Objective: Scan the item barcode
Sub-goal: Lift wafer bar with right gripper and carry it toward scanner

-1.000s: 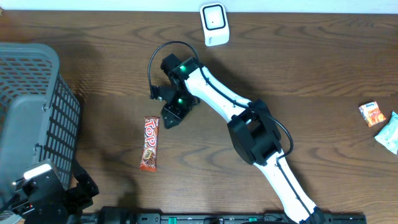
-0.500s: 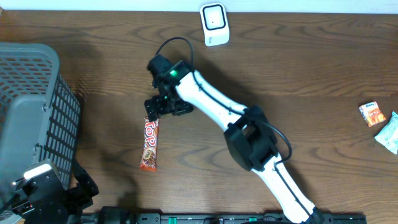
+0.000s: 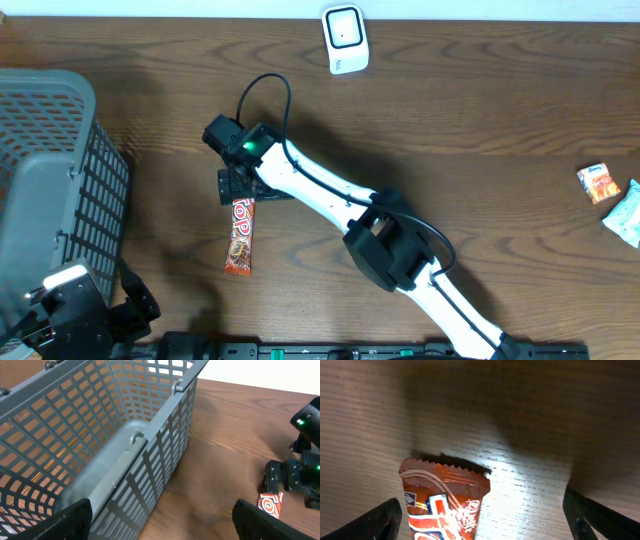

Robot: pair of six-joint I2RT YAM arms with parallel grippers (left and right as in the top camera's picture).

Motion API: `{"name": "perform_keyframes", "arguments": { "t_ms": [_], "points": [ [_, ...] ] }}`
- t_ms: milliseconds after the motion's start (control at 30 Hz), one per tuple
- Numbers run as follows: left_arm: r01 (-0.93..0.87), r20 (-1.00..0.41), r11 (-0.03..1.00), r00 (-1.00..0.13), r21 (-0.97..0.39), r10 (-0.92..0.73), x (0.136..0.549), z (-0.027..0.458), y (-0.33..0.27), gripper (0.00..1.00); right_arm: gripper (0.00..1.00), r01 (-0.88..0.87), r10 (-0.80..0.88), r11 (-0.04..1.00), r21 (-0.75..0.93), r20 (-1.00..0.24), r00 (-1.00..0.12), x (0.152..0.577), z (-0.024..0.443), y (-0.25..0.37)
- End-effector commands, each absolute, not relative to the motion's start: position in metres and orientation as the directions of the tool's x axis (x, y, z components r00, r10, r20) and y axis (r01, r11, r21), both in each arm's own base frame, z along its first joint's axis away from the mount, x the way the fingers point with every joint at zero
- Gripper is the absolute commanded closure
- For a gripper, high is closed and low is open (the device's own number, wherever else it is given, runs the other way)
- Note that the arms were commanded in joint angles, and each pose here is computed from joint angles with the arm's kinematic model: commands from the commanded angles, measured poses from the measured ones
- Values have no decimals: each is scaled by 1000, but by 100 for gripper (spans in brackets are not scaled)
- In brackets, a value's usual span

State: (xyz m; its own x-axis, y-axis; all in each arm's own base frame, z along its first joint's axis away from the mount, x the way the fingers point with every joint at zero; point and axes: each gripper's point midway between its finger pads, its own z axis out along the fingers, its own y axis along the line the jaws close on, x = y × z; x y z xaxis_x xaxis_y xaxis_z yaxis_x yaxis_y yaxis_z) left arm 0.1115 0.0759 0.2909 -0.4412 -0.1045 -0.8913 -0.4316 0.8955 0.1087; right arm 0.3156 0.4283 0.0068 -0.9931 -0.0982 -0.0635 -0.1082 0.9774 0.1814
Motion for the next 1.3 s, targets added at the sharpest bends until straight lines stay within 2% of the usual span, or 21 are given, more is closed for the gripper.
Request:
{"name": "perform_keyframes", "arguments": {
  "t_ms": [0,67,200,300,367,400,467,533,633,767,867,967,1067,1267],
  "points": [
    [-440,-893,892,-435,103,-112,110,290,77,10,1,-45,-53,992,120,70,-996,278,-53,429],
    [-440,-893,892,-435,103,-112,110,290,77,10,2,-59,-67,989,133,58,-996,275,-53,436],
    [-440,-893,892,-436,103,-112,110,290,77,10,11,-80,-86,988,133,42,-995,270,-57,442],
    [-439,-892,892,-438,104,-112,110,290,77,10,24,-83,-90,990,114,53,-995,267,-69,440],
    [-440,-892,892,-439,105,-112,110,290,77,10,39,-81,-87,992,93,60,-994,266,-77,436],
    [-439,-891,892,-440,105,-111,109,290,77,10,49,-79,-85,993,85,61,-995,267,-78,433],
    [-439,-888,892,-446,109,-111,109,288,77,10,61,-86,-90,994,66,52,-995,273,-83,427],
    [-438,-883,892,-456,114,-110,107,286,77,10,67,-111,-113,992,60,34,-993,281,-83,423],
    [-436,-878,892,-466,120,-110,106,284,77,10,80,-153,-155,987,55,27,-988,293,-75,414],
    [-435,-875,892,-471,123,-109,105,283,77,10,97,-179,-182,983,38,74,-981,310,-42,388],
    [-435,-875,892,-471,123,-109,105,283,77,10,99,-240,-248,968,78,110,-962,317,-14,375],
    [-435,-876,892,-471,123,-109,105,283,77,10,99,-345,-357,930,128,79,-931,333,14,365],
    [-435,-875,892,-471,123,-110,105,283,77,10,99,-378,-380,918,118,-1,-925,356,35,354],
    [-435,-875,892,-471,123,-110,105,283,77,10,99,-324,-321,946,-26,-232,-918,409,71,338]
  ]
}}
